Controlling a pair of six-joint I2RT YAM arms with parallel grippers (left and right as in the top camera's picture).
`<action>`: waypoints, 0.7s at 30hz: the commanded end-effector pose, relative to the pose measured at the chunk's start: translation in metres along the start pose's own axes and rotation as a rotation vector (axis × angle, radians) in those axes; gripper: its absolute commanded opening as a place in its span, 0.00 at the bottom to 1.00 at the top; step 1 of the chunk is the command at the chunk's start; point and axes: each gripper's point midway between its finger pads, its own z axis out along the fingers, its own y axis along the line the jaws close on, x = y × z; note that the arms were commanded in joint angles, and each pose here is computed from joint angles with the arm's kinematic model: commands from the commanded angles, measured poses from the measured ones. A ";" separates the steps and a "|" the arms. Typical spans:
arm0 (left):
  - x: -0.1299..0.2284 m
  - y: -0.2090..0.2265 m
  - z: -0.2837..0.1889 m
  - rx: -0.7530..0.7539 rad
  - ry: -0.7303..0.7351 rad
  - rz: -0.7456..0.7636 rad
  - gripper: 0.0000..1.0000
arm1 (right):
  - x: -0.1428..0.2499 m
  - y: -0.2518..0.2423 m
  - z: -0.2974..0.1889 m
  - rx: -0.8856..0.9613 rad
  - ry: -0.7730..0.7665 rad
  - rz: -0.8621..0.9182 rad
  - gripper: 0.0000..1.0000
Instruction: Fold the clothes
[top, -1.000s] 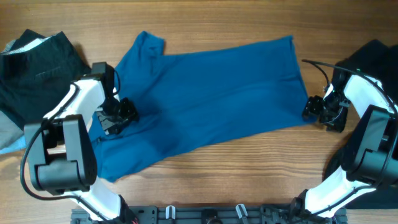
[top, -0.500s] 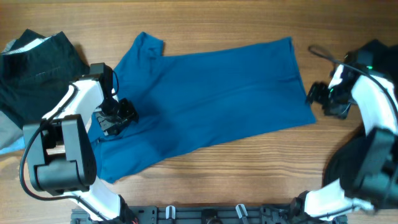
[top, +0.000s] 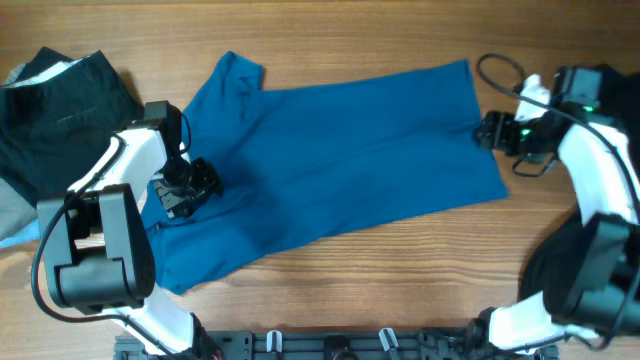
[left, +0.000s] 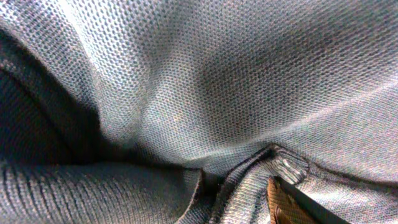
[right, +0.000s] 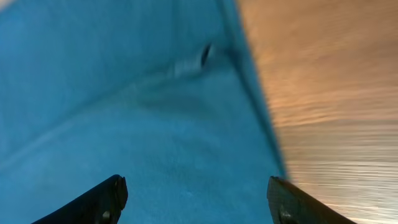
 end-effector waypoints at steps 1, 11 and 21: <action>0.009 0.024 0.029 -0.091 0.056 -0.018 0.71 | 0.020 0.002 0.031 -0.032 0.093 -0.009 0.77; 0.009 0.024 0.029 -0.091 0.056 -0.019 0.71 | 0.032 -0.020 0.051 0.064 0.158 0.058 0.79; 0.009 0.024 0.029 -0.091 0.056 -0.018 0.71 | 0.049 -0.040 0.060 0.167 0.226 0.116 0.79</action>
